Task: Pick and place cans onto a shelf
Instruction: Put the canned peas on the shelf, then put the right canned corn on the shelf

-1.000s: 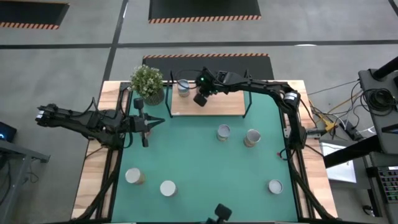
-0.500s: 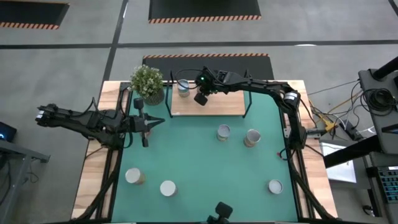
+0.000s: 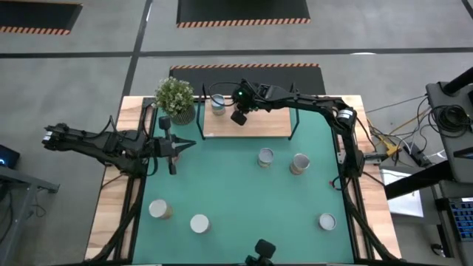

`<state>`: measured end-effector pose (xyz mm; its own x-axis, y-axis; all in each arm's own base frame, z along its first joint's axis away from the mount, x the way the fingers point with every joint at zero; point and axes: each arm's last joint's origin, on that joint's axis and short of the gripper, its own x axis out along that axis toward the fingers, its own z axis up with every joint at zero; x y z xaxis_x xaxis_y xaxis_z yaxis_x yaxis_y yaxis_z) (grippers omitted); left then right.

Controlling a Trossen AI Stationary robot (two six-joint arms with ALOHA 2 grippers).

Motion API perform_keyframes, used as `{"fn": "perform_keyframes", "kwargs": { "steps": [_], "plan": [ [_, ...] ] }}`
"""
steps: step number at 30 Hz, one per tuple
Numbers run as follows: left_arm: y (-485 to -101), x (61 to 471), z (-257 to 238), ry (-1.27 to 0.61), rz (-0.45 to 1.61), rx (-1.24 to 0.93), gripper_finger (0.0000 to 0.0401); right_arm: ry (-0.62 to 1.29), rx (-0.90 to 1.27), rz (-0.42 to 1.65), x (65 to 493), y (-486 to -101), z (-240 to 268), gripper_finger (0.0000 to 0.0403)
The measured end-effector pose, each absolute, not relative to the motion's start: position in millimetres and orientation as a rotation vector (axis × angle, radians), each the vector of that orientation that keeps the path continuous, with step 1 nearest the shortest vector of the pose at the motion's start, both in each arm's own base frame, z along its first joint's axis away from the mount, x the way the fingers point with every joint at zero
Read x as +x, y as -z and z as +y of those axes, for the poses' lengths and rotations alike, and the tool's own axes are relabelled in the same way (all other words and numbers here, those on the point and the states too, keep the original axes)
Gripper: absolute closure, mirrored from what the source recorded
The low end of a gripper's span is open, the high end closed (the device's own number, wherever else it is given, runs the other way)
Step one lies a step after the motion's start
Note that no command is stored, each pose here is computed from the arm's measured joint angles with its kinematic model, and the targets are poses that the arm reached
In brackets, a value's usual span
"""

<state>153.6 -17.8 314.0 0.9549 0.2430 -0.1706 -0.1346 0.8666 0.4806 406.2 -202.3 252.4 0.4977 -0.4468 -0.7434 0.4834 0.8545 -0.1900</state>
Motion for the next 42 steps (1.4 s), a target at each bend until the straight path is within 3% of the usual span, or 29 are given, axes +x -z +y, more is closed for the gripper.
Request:
{"fn": "perform_keyframes", "kwargs": {
  "steps": [13, 20, 26, 34, 42],
  "plan": [
    [-316, 154, -18, -0.206, 0.204, 0.451, 0.0401, 0.535, -0.009, 0.893, 409, -259, -188, 0.039],
    [-313, 158, -19, -0.198, 0.202, 0.274, 0.0401, 0.389, -0.112, 0.799, 408, -305, -117, 0.039],
    [-306, 173, -34, 0.082, 0.167, 0.097, 0.0401, 0.239, -0.2, 0.637, 392, -322, -46, 0.039],
    [-281, 189, -42, 0.127, 0.149, 0.111, 0.0401, 0.093, -0.223, 0.489, 355, -304, 18, 0.039],
    [-280, 195, -43, 0.118, 0.161, 0.098, 0.0401, 0.052, -0.215, 0.475, 330, -271, 33, 0.039]
  ]
}}
